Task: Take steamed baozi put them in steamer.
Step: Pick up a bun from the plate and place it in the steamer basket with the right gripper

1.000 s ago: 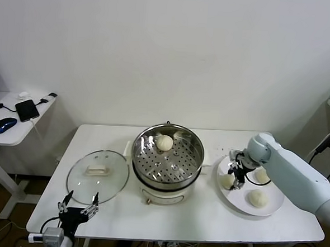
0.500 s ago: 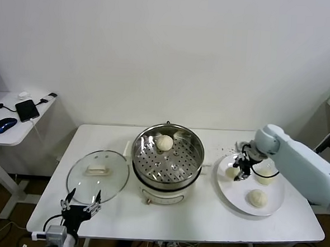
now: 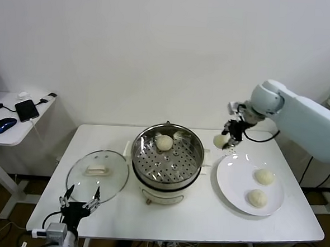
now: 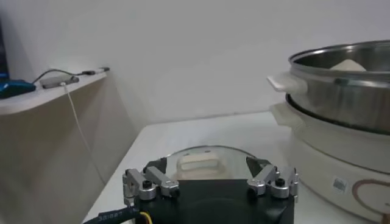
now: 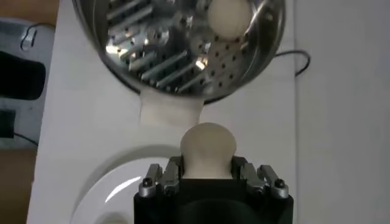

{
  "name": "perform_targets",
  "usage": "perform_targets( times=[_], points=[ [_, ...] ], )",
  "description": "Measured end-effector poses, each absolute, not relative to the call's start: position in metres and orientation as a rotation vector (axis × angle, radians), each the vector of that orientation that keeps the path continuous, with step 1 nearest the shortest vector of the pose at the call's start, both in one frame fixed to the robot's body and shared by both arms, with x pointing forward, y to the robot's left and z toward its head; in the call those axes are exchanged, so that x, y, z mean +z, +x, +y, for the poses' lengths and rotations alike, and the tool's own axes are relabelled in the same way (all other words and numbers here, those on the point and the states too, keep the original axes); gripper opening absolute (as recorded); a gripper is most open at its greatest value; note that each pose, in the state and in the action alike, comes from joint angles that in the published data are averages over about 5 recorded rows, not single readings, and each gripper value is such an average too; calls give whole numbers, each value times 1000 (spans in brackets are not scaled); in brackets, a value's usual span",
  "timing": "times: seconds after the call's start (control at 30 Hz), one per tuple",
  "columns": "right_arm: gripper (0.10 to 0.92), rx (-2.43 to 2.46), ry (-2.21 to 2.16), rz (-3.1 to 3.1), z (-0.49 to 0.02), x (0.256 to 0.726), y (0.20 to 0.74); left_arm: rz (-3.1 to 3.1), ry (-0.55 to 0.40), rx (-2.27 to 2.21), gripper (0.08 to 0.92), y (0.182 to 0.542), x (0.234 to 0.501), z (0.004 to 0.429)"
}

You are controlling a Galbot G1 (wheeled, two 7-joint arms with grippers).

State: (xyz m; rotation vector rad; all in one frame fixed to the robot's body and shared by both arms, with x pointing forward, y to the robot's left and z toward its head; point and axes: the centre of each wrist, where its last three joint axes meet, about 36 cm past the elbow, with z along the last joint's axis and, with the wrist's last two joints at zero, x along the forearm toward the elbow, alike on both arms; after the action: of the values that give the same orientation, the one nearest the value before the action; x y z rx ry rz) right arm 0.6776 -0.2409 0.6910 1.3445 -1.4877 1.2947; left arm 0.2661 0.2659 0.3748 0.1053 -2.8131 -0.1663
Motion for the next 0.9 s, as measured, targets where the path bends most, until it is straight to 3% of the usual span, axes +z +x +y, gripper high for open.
perform_targets(
  times=[0.43, 0.9],
  points=[
    [526, 1269, 1409, -1415, -113, 695, 685, -2817, 103, -172, 823, 265, 377, 267],
    [534, 1270, 1385, -1324, -19, 646, 686, -2844, 104, -130, 823, 269, 386, 268]
  ],
)
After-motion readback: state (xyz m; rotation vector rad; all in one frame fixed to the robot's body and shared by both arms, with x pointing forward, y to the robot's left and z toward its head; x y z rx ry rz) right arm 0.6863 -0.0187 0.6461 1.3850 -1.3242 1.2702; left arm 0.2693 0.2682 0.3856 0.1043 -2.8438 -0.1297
